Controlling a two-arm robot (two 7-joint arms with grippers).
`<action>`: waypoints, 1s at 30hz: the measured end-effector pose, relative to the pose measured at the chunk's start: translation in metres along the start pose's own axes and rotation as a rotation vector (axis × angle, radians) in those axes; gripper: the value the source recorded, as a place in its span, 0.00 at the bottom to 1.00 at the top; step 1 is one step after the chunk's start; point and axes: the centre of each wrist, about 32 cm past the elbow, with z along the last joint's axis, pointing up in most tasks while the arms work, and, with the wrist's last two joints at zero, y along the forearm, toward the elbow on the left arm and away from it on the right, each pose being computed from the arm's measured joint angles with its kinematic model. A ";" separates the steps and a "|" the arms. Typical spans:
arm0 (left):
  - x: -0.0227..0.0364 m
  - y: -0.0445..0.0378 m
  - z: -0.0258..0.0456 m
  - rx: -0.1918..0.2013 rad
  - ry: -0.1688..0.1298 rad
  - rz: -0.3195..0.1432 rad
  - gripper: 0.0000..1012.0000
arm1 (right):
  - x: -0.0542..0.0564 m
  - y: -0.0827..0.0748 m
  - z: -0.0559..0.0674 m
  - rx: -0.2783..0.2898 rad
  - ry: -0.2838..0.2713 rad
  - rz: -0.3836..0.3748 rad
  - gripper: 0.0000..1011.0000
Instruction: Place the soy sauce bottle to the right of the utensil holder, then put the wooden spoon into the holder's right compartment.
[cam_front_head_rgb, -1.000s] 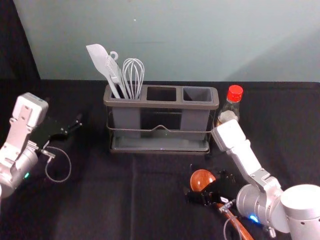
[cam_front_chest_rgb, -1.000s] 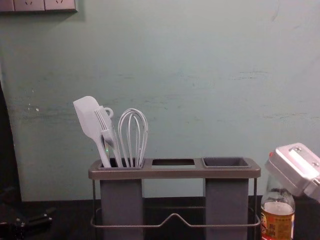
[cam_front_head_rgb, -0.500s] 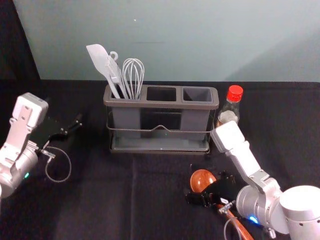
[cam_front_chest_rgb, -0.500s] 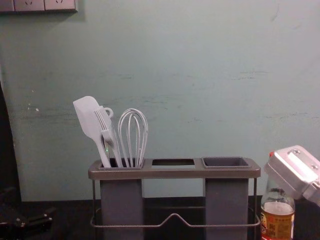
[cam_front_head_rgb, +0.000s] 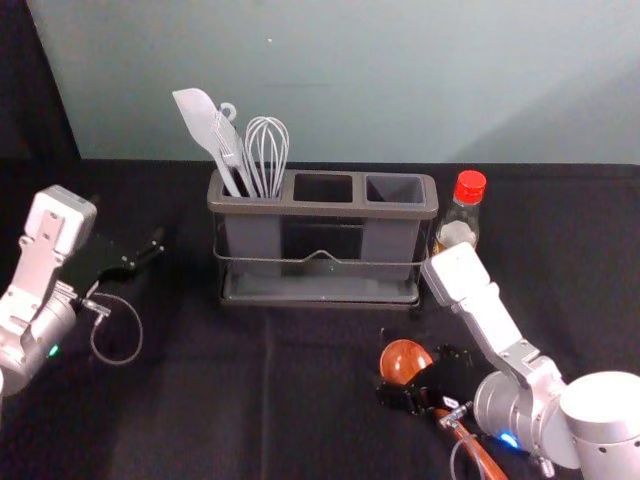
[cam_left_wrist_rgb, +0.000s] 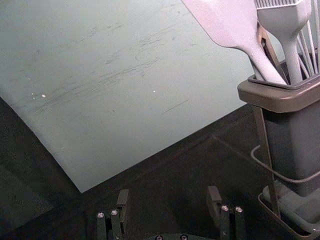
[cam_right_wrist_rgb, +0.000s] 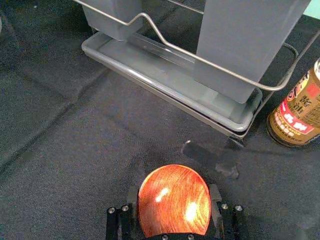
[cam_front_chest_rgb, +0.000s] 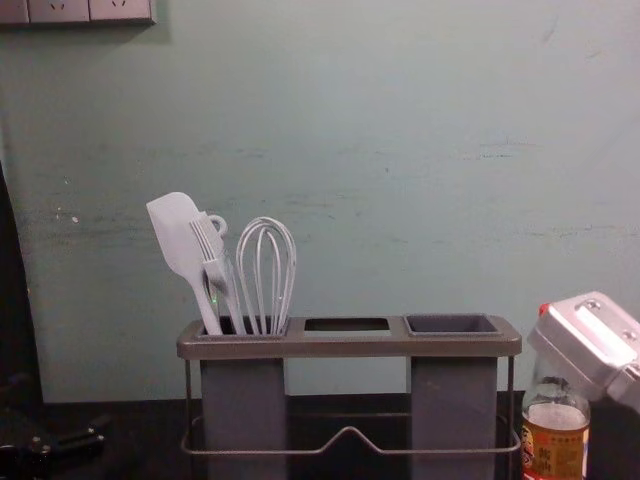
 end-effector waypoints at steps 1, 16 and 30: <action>0.0000 0.0000 0.0000 0.000 0.000 0.000 0.99 | 0.000 -0.001 0.000 0.001 -0.001 -0.003 0.83; 0.0000 0.0000 0.0000 0.000 0.000 0.000 0.99 | 0.000 -0.047 -0.007 0.199 -0.024 -0.047 0.83; 0.0000 0.0000 0.0000 0.000 0.000 0.000 0.99 | 0.002 -0.075 -0.036 0.632 -0.032 -0.109 0.83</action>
